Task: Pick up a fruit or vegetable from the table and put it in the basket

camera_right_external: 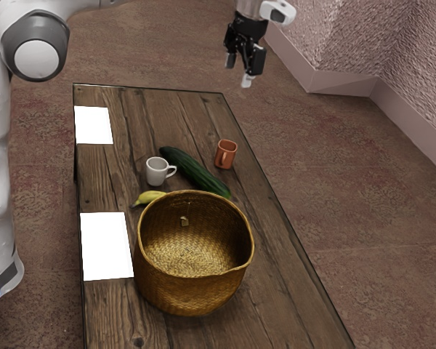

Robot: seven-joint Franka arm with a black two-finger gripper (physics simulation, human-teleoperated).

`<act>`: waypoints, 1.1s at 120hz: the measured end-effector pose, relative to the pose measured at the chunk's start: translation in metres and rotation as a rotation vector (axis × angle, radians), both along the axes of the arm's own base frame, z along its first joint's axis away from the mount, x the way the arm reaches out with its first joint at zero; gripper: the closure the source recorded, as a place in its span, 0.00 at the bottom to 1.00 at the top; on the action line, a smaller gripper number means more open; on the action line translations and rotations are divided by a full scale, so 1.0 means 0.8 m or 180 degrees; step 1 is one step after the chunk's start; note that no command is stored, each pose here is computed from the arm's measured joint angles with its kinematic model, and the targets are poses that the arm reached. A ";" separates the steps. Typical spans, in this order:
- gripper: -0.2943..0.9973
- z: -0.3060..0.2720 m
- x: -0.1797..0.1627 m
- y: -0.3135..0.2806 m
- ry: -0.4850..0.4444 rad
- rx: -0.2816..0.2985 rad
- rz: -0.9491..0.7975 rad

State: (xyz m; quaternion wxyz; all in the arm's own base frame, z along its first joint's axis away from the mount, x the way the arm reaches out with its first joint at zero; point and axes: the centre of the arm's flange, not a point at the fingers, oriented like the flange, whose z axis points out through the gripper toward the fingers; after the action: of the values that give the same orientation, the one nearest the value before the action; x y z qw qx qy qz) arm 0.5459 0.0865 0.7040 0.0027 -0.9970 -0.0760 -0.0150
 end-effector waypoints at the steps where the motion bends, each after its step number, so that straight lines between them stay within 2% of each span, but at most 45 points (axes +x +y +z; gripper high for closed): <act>1: 0.23 0.000 0.000 0.000 -0.0007 0.0001 0.0002; 23: 0.23 0.014 -0.002 0.009 -0.0158 -0.0017 0.0024; 31: 0.23 0.082 -0.024 0.003 -0.0507 0.0067 -0.0009; 39: 0.23 0.162 -0.079 -0.016 -0.0897 0.0167 -0.0077; 44: 0.23 0.186 -0.098 -0.033 -0.1016 0.0198 -0.0146; 49: 0.23 0.187 -0.095 -0.068 -0.1040 0.0187 -0.0336; 59: 0.23 0.157 -0.066 -0.163 -0.0912 0.0104 -0.0866; 75: 0.23 0.094 -0.040 -0.292 -0.0617 0.0115 -0.1534; 83: 0.23 0.078 -0.026 -0.292 -0.0543 0.0144 -0.1541; 93: 0.23 0.031 -0.010 -0.228 -0.0289 0.0221 -0.1244; 102: 0.23 -0.033 -0.048 -0.172 -0.0051 0.0283 -0.0983; 110: 0.23 -0.089 -0.102 -0.195 0.0032 0.0306 -0.1147; 123: 0.23 -0.142 -0.173 -0.184 -0.0022 0.0335 -0.1231; 132: 0.23 -0.164 -0.190 -0.167 -0.0095 0.0318 -0.1282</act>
State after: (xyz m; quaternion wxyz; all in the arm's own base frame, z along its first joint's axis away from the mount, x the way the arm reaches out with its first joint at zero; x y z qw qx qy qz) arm 0.3938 -0.0469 0.5729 0.0479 -0.9903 0.1257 -0.0338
